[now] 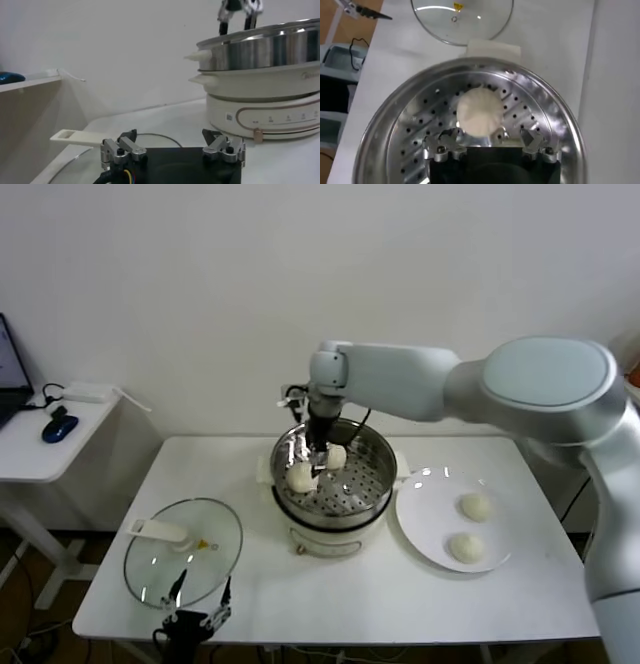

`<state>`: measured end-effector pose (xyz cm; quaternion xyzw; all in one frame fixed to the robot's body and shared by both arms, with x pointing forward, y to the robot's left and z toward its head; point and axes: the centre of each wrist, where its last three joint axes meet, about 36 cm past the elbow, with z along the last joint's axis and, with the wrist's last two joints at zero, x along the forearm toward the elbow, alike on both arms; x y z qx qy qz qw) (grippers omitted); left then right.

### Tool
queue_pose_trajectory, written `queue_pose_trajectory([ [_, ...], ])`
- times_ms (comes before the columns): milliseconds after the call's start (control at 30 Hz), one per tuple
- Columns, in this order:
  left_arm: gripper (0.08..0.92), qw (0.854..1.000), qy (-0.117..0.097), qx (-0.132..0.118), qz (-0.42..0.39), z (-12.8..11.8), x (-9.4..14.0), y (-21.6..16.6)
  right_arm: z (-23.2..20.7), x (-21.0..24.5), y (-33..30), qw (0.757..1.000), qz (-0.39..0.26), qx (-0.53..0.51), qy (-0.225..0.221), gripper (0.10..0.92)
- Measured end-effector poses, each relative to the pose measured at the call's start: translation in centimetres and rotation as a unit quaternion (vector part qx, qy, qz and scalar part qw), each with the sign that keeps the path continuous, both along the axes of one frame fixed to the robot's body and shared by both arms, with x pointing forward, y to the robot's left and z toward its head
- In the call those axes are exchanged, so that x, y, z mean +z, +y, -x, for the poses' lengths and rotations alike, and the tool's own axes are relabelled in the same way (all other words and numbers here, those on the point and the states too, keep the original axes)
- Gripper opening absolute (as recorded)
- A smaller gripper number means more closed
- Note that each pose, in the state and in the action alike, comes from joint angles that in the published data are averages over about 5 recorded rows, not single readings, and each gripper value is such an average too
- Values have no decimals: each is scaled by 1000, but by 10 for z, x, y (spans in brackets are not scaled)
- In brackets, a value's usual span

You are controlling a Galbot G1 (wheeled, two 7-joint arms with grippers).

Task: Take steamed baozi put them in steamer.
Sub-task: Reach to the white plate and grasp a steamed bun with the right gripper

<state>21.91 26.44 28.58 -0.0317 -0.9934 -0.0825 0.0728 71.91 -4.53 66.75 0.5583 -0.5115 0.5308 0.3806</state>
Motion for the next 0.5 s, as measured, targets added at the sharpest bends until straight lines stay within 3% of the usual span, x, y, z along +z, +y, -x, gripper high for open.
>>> queue_pose_trajectory([
  [233, 823, 1000, 2, -1, -3, 1, -1, 2, 1, 45, -72, 1000, 30, -1, 2, 823],
  [500, 823, 1000, 1, 0, -3, 3, -3, 0, 21, 19, -176, 997, 65, -17, 25, 823],
])
